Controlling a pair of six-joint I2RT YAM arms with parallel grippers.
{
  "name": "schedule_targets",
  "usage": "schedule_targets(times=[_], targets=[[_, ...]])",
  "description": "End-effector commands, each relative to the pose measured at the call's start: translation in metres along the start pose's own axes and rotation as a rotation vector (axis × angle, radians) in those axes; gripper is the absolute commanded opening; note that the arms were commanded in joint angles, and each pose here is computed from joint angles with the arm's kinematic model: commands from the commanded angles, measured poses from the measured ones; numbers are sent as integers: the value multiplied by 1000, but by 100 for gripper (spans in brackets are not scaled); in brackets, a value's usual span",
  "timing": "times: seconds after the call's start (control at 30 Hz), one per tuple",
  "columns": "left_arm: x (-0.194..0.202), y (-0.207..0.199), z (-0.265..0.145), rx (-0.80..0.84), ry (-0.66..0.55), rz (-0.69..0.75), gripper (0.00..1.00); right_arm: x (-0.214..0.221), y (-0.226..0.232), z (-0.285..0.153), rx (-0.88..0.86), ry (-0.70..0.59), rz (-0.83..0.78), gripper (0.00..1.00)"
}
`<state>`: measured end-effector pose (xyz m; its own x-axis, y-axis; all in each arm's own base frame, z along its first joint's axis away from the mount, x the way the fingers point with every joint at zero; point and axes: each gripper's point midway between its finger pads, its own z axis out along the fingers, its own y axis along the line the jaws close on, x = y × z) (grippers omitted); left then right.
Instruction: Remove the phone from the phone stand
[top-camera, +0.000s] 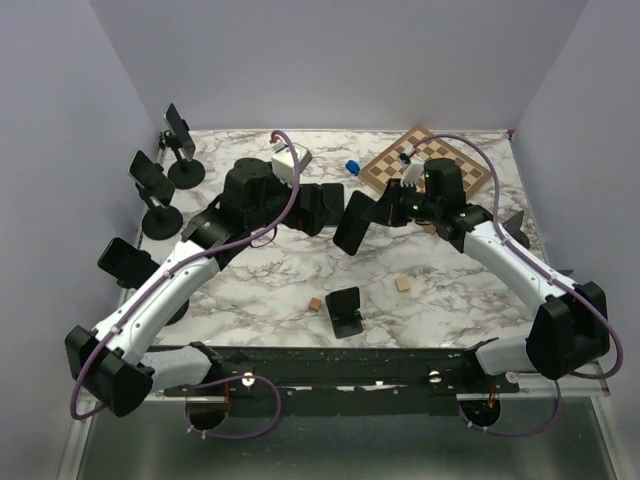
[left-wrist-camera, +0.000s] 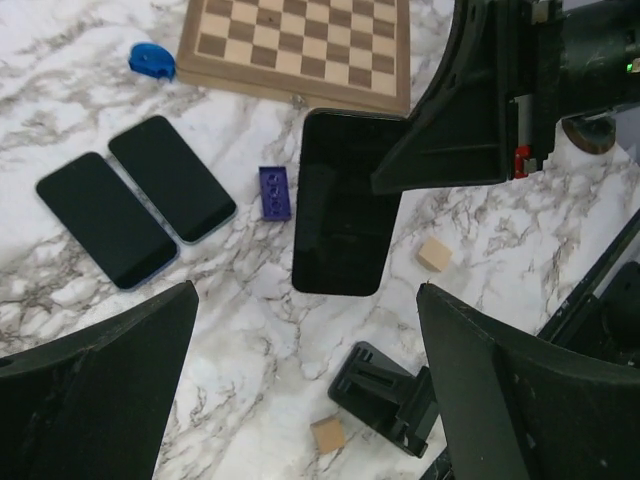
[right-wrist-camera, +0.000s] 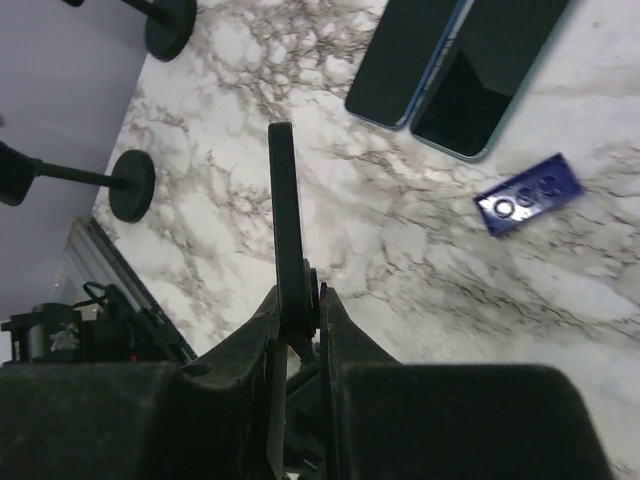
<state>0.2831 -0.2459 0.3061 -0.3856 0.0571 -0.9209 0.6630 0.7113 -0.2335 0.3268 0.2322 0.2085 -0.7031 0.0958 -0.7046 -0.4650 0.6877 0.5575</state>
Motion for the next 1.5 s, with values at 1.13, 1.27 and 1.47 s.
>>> schedule_targets(times=[1.13,1.27,1.47], targets=[[65,19,54,-106,323,24,99,-9,113,41,-322,82,162,1],[66,21,54,-123,332,34,95,-9,116,39,-324,80,160,1],[65,21,53,-123,329,41,71,-7,116,37,-326,79,158,1]])
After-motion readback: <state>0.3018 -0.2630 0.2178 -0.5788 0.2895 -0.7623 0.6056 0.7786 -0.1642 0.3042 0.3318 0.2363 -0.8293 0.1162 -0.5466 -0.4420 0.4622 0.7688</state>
